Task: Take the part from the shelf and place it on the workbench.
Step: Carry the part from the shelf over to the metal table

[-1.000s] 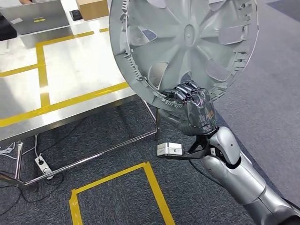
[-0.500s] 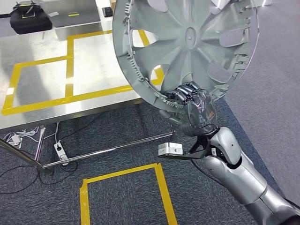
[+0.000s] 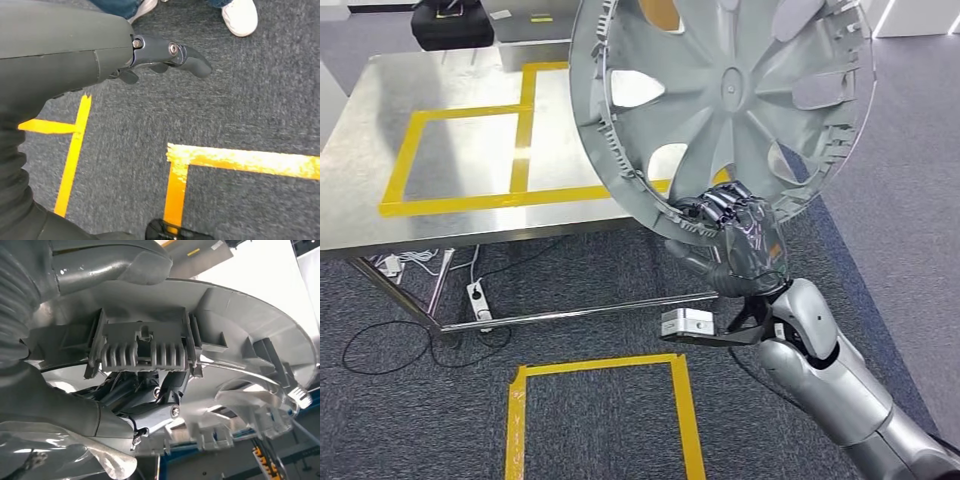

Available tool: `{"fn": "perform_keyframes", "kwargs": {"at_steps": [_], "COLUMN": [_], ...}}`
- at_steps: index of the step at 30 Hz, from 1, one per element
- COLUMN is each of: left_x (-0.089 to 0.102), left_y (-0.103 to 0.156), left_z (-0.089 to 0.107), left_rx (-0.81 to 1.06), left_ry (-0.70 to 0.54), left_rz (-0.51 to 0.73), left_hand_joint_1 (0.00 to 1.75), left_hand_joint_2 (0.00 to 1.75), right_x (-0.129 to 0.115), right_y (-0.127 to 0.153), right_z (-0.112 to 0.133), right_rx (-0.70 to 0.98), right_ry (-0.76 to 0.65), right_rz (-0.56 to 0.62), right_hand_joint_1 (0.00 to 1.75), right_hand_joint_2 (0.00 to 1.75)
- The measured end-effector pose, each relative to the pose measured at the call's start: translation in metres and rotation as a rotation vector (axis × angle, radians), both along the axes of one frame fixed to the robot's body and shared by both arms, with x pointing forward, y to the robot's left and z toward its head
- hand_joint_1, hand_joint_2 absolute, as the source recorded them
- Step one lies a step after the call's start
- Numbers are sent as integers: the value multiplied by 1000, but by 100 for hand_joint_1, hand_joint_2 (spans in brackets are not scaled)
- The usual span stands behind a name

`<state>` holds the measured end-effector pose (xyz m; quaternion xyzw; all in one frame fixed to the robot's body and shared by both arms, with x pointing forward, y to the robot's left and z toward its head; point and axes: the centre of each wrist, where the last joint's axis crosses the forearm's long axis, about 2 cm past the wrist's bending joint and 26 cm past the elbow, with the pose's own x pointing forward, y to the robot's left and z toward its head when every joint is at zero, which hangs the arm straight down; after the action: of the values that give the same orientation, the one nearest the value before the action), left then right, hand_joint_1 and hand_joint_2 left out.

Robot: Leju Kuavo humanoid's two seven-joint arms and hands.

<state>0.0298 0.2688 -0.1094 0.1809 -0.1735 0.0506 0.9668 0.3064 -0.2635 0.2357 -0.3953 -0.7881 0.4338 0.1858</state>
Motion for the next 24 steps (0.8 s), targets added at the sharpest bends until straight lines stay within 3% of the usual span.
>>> {"fn": "perform_keyframes", "kwargs": {"at_steps": [24], "left_x": [1], "left_y": [2], "left_z": [0], "left_rx": [4], "left_ry": [-34], "left_rz": [-22], "left_hand_joint_1": [0], "left_hand_joint_2": [175], "right_x": [-5], "right_y": [-7], "right_z": [-7], "right_rx": [-40], "right_ry": [0], "right_rz": [-19], "right_hand_joint_1": [175], "right_hand_joint_2": [175]}}
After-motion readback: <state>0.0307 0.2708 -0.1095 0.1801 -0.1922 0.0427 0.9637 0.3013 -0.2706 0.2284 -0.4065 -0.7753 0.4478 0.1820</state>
